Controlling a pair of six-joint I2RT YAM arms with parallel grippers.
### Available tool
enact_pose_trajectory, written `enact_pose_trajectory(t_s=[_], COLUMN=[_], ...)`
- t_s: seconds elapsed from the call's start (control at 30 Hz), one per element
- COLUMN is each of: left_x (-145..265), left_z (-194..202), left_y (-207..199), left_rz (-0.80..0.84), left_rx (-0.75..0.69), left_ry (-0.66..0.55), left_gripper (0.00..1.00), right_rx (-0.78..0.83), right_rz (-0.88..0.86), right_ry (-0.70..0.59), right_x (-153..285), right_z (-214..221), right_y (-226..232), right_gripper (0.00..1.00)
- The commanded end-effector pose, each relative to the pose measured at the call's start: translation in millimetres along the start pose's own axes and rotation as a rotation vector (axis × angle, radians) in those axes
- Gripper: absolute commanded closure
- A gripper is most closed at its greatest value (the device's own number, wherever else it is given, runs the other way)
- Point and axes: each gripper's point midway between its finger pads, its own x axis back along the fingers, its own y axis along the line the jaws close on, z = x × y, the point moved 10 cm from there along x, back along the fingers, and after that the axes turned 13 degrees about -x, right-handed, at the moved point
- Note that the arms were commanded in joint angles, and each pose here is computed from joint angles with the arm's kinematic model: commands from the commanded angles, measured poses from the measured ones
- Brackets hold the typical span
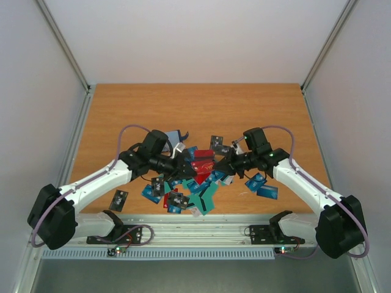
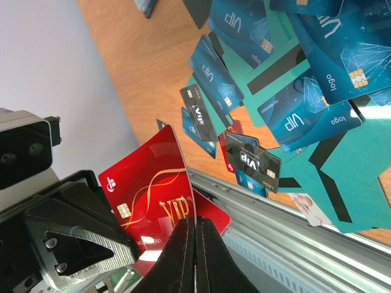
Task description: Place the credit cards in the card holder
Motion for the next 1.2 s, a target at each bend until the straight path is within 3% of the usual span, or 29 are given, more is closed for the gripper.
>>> enact_pose_trajectory(t_s=[0.0,0.37,0.67,0.73,0.77,0.87,0.97,1.17], left_x=[4.4,4.0,0.4,2.0,3.3,9.9,17.9,33.5], left_z=[3.9,9.8,13.1,12.0,11.0,8.7,8.0,3.9], left_y=[-12.1,-5.1,4.7,3.6,2.4,-3.4,-9.2,-23.2], left_rz=[0.107,0.108,0.126,0.123,0.119,0.117,0.137,0.162], left_rx=[-0.006,0.010,0.014,0.006,-0.002,-0.028,-0.023,-0.001], left_ry=[-0.003,0.007,-0.013,-0.041,-0.061,-0.141,-0.223,-0.366], left_gripper=[0.98,0.95,0.97,0.98,0.98,0.99,1.00,1.00], right_rx=[-0.066,-0.131,-0.124,-0.106,-0.086,-0.051,-0.003,0.125], right_rz=[0.036,0.041,0.064,0.094,0.116,0.168,0.124,-0.171], right_ry=[-0.118,-0.183,-0.145,-0.129,-0.127,-0.160,-0.150,-0.028], right_x=[2.1,10.2,2.1,4.7,7.3,20.5,33.9,53.3], right_z=[-17.0,-40.9,-45.4,-42.2,-40.0,-31.7,-18.4,9.3], right_y=[-16.4,-32.6,-40.8,-40.4,-39.1,-33.6,-19.5,25.0], right_gripper=[0.99,0.99,0.97,0.72,0.54,0.29,0.23,0.14])
